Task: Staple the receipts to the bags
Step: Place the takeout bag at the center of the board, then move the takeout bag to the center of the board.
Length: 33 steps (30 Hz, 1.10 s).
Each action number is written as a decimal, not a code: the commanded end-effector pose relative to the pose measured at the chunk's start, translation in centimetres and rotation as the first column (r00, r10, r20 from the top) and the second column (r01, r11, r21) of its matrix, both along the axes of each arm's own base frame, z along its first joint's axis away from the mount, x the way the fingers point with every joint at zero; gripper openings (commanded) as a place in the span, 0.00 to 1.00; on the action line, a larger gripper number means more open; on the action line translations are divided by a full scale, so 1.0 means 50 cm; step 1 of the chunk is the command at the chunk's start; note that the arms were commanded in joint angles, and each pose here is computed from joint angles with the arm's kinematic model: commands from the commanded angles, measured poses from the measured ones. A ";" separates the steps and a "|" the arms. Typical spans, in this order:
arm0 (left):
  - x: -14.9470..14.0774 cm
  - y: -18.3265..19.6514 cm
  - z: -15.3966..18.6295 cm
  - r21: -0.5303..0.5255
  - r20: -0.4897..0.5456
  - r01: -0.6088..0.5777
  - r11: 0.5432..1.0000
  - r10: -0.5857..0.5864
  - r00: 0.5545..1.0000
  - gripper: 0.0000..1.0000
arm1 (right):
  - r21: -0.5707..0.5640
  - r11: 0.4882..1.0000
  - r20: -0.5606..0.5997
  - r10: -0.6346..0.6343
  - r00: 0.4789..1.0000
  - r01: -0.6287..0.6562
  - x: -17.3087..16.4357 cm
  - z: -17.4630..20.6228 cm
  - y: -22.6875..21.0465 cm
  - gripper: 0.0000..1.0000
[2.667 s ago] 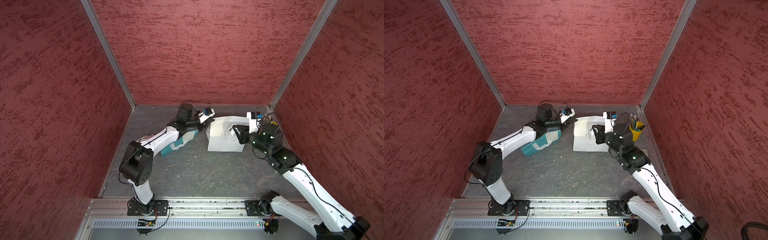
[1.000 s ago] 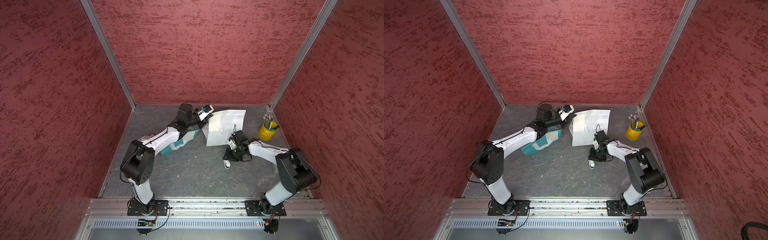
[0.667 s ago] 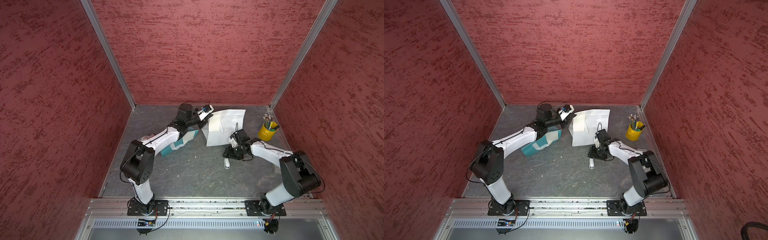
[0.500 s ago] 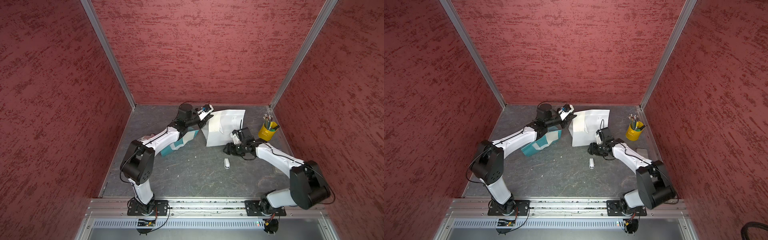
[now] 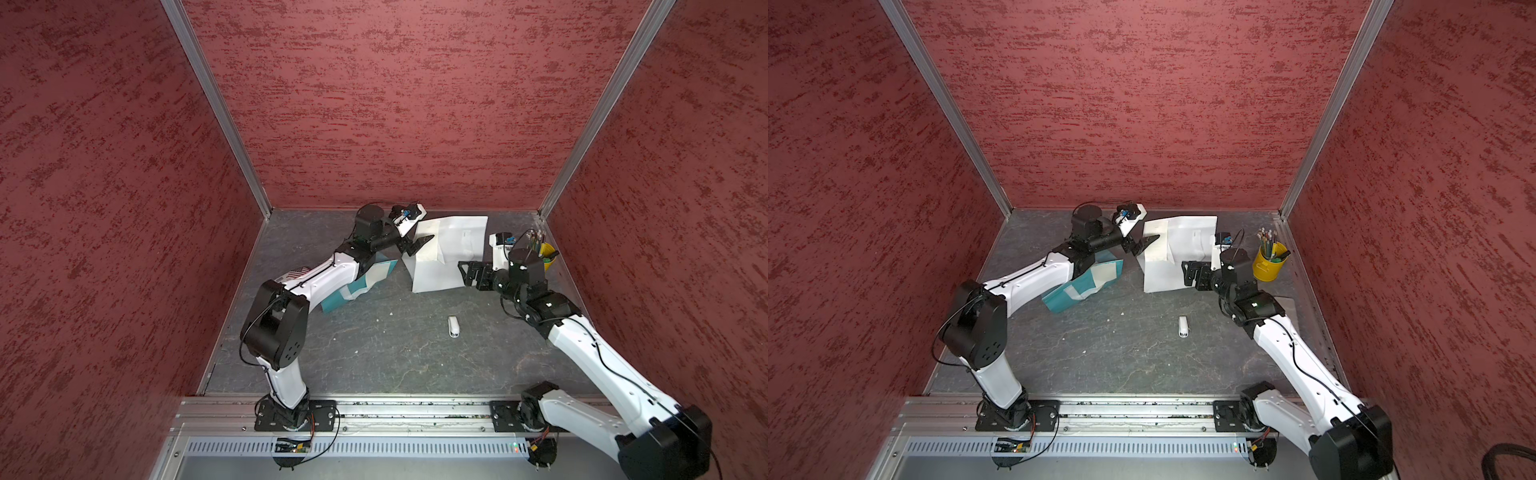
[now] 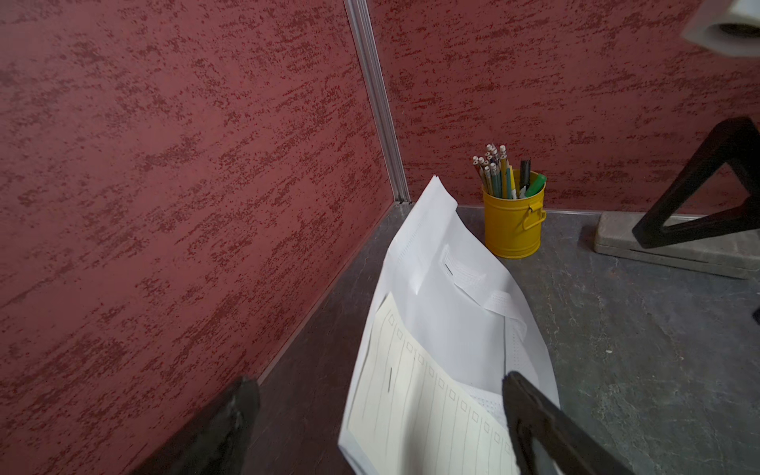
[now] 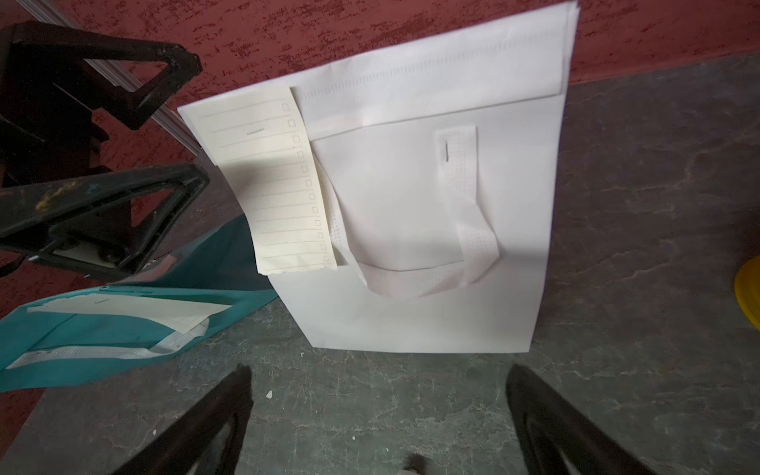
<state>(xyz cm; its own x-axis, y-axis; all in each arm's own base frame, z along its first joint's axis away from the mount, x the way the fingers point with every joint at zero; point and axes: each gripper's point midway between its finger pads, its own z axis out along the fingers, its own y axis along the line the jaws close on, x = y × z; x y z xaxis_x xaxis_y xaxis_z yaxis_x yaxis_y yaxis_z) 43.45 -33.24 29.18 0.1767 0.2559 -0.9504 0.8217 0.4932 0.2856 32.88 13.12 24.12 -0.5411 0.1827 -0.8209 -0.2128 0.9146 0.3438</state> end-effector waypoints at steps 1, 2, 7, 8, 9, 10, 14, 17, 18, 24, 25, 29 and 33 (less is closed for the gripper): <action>-0.016 0.017 0.130 -0.067 0.116 -0.011 0.998 0.018 0.993 1.00 | -0.027 0.997 0.150 -0.065 0.987 0.070 0.022 0.083 -0.030 0.99; -0.018 0.024 0.154 -0.091 0.131 -0.020 0.996 0.032 0.991 1.00 | -0.033 0.996 0.176 -0.071 0.982 0.078 0.025 0.097 -0.035 0.99; -0.037 0.076 0.285 -0.225 0.179 -0.098 0.969 0.141 0.974 1.00 | -0.076 0.982 0.276 -0.146 0.950 0.173 0.046 0.157 -0.074 0.99; -0.042 0.094 0.313 -0.255 0.176 -0.126 0.959 0.174 0.969 1.00 | -0.081 0.978 0.303 -0.162 0.939 0.195 0.049 0.172 -0.083 0.99; -0.046 0.113 0.338 -0.278 0.169 -0.152 0.948 0.204 0.964 1.00 | -0.089 0.973 0.330 -0.174 0.928 0.214 0.051 0.185 -0.092 0.99; -0.051 0.136 0.363 -0.309 0.154 -0.182 0.933 0.239 0.959 1.00 | -0.089 0.966 0.365 -0.195 0.910 0.243 0.053 0.202 -0.104 0.99; -0.083 0.250 0.433 -0.389 0.103 -0.322 0.863 0.388 0.916 1.00 | -0.050 0.934 0.490 -0.287 0.823 0.355 0.057 0.259 -0.156 0.99; -0.114 0.349 0.434 -0.394 0.050 -0.455 0.799 0.513 0.857 1.00 | -0.015 0.904 0.536 -0.353 0.767 0.426 0.061 0.276 -0.199 0.99; -0.125 0.381 0.425 -0.385 0.026 -0.504 0.773 0.555 0.832 1.00 | -0.007 0.895 0.541 -0.371 0.755 0.445 0.063 0.276 -0.212 0.99; -0.190 0.583 0.267 -0.212 -0.113 -0.808 0.550 0.807 0.580 1.00 | 0.062 0.823 0.552 -0.500 0.668 0.565 0.069 0.239 -0.301 0.99; -0.203 0.613 0.230 -0.192 -0.148 -0.842 0.504 0.834 0.532 1.00 | 0.075 0.816 0.551 -0.514 0.658 0.574 0.068 0.231 -0.313 0.99; -0.246 0.720 0.081 -0.118 -0.315 -0.942 0.313 0.888 0.334 1.00 | 0.118 0.769 0.521 -0.586 0.621 0.628 0.057 0.191 -0.358 0.99; -0.281 0.790 -0.039 -0.096 -0.365 -0.985 0.144 0.916 0.169 1.00 | 0.136 0.748 0.531 -0.609 0.589 0.650 0.037 0.169 -0.376 0.99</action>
<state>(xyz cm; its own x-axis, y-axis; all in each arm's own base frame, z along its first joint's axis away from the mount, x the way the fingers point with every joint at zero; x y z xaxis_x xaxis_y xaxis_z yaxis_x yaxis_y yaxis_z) 30.77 4.01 30.60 -0.1674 -0.0695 -0.9834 -0.2321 0.9723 -0.0292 35.85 -4.65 30.49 0.0724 0.2314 -0.9702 0.2920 0.9252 0.2425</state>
